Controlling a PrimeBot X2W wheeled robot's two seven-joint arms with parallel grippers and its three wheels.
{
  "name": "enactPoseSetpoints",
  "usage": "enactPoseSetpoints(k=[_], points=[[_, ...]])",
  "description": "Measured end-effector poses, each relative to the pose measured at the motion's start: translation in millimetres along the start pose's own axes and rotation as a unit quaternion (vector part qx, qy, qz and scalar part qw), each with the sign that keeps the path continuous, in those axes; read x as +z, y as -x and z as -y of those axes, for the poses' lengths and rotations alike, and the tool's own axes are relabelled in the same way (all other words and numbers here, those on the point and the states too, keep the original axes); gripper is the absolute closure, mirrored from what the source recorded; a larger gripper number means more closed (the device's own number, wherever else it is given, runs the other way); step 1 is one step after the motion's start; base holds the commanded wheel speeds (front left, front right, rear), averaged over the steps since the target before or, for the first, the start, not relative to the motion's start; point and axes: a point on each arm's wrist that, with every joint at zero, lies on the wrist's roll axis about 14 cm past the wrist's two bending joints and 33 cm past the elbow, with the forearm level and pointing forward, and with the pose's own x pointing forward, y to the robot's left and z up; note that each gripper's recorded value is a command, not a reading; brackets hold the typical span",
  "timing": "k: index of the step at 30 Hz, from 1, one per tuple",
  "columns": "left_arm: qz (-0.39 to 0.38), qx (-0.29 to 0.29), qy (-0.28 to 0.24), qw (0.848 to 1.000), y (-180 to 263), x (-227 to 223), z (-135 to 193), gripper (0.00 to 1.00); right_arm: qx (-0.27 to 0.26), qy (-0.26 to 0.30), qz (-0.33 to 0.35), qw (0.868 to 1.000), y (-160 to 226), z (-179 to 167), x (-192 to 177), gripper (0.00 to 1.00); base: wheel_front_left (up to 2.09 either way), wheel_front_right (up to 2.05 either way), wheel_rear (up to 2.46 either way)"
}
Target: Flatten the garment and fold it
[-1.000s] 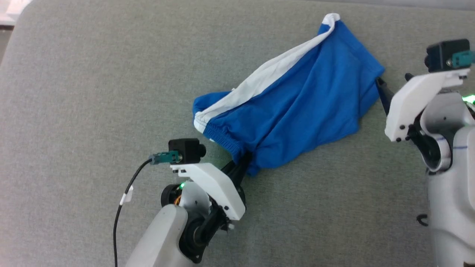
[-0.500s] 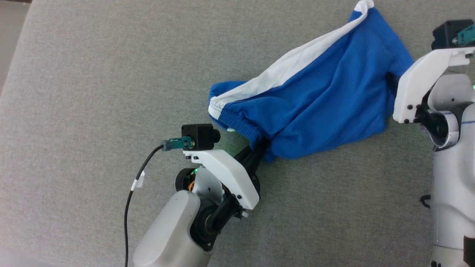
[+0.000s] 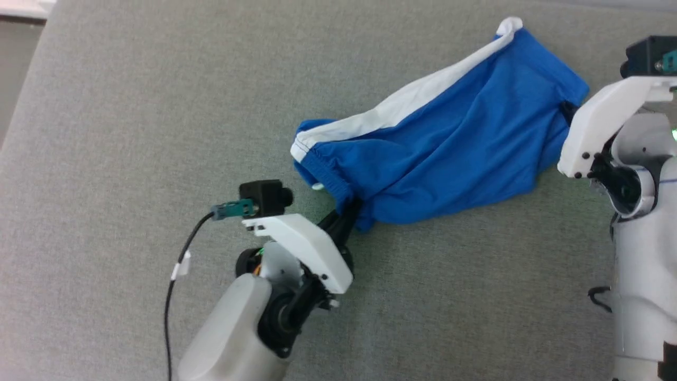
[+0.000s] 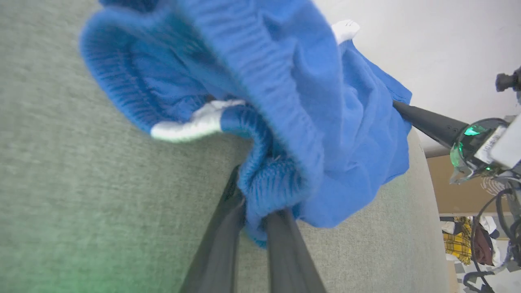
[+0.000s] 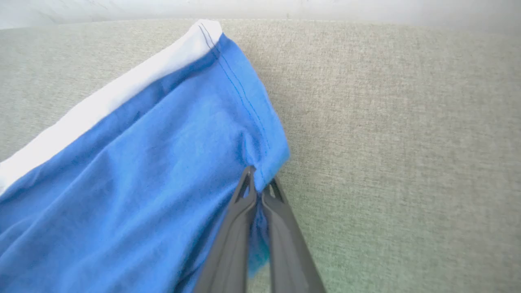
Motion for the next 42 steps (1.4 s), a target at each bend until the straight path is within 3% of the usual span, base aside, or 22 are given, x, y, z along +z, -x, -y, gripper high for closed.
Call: enactPoseSetpoints(k=[11, 25, 40, 41, 42], points=[[0.000, 0.004, 0.008, 1.000, 39.0, 2.8, -7.1, 1.00, -0.009, -0.090, 0.049, 0.995, 61.6, 32.0, -24.0, 1.00, 0.00, 0.00, 0.00], [-0.056, -0.031, 0.009, 0.998, 80.6, -38.0, 12.8, 1.00, -0.019, -0.177, 0.068, 0.982, 148.7, 55.0, -103.9, 1.00, 0.00, 0.00, 0.00], [-0.064, -0.019, -0.002, 0.998, 88.8, -50.3, 4.7, 1.00, -0.003, -0.222, 0.084, 0.971, 166.6, 40.1, -141.3, 1.00, 0.00, 0.00, 0.00], [-0.062, -0.017, -0.001, 0.998, 88.5, -50.0, 3.7, 0.95, -0.002, -0.223, 0.085, 0.971, 166.2, 39.2, -141.5, 1.00, 0.00, 0.00, 0.00], [-0.060, -0.017, 0.000, 0.998, 88.3, -49.6, 3.5, 0.75, -0.001, -0.224, 0.087, 0.971, 166.0, 38.4, -141.8, 1.00, 0.00, 0.00, 0.00]])
